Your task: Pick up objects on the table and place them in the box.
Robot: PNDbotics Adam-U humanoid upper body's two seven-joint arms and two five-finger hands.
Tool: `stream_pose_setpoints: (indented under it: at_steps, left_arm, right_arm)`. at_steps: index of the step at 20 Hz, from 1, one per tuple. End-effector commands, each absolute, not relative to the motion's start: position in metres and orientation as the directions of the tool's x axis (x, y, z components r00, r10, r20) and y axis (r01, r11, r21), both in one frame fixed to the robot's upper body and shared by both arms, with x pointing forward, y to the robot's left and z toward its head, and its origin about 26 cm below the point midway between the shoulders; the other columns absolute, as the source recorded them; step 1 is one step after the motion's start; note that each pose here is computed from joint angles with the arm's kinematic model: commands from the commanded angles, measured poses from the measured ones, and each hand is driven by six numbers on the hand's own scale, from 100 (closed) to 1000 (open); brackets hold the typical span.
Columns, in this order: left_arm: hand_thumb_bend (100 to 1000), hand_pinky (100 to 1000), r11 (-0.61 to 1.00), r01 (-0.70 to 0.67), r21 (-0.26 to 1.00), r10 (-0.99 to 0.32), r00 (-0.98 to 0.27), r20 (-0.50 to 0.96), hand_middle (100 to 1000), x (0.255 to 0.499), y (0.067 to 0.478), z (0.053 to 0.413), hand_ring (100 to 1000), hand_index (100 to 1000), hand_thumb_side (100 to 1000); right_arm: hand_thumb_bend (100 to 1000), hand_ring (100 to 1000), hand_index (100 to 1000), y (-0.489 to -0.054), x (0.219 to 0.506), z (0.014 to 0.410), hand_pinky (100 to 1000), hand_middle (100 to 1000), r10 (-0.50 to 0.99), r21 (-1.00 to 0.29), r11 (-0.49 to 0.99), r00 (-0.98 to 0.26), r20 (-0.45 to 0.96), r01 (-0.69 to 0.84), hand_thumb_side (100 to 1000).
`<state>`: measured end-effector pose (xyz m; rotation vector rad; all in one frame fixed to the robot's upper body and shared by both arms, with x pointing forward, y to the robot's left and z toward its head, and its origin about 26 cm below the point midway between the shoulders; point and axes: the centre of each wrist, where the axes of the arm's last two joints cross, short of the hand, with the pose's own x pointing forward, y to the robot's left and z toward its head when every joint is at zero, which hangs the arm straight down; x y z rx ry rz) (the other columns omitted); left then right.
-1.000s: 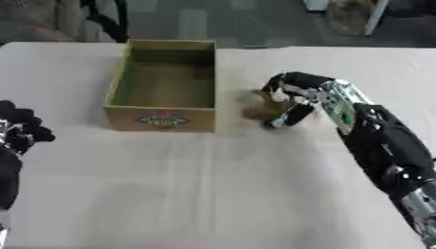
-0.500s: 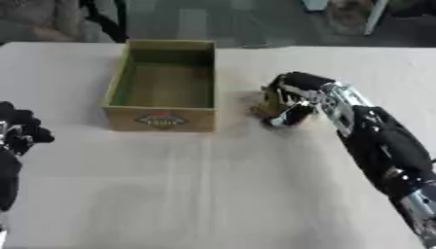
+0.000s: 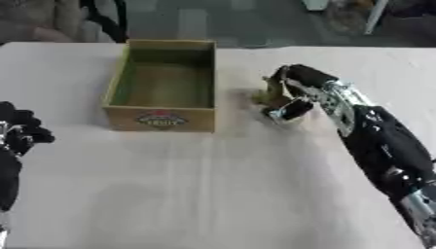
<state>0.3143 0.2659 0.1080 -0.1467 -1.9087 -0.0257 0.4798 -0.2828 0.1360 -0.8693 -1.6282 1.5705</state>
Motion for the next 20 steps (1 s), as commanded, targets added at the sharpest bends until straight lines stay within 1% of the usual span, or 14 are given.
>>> stream_pose_setpoints:
  at_steps: [1,6,9,20]
  left_arm:
    - [253,556,0.992,0.117,-0.038,0.077,-0.349,0.934,499,0.315,0.268,0.114,506,603,586]
    - [253,556,0.992,0.122,-0.035,0.076,-0.345,0.936,499,0.314,0.268,0.113,506,603,585]
    - [253,556,0.991,0.126,-0.034,0.075,-0.340,0.937,499,0.314,0.268,0.112,505,603,585]
    - [253,555,0.981,0.191,-0.035,0.100,-0.338,0.936,498,0.317,0.255,0.116,504,602,586]
  right_arm:
    - [310,290,641,-0.286,0.483,0.182,222,470,0.841,-0.992,0.058,-0.542,-0.012,0.113,386]
    - [319,291,643,-0.265,0.488,0.220,223,472,0.804,-0.977,0.098,-0.594,-0.035,0.191,374]
    - [319,291,642,-0.249,0.491,0.232,223,472,0.781,-0.971,0.119,-0.624,-0.036,0.205,366]
    - [261,294,643,-0.193,0.505,0.223,220,468,0.762,-0.975,0.172,-0.646,0.042,0.140,311]
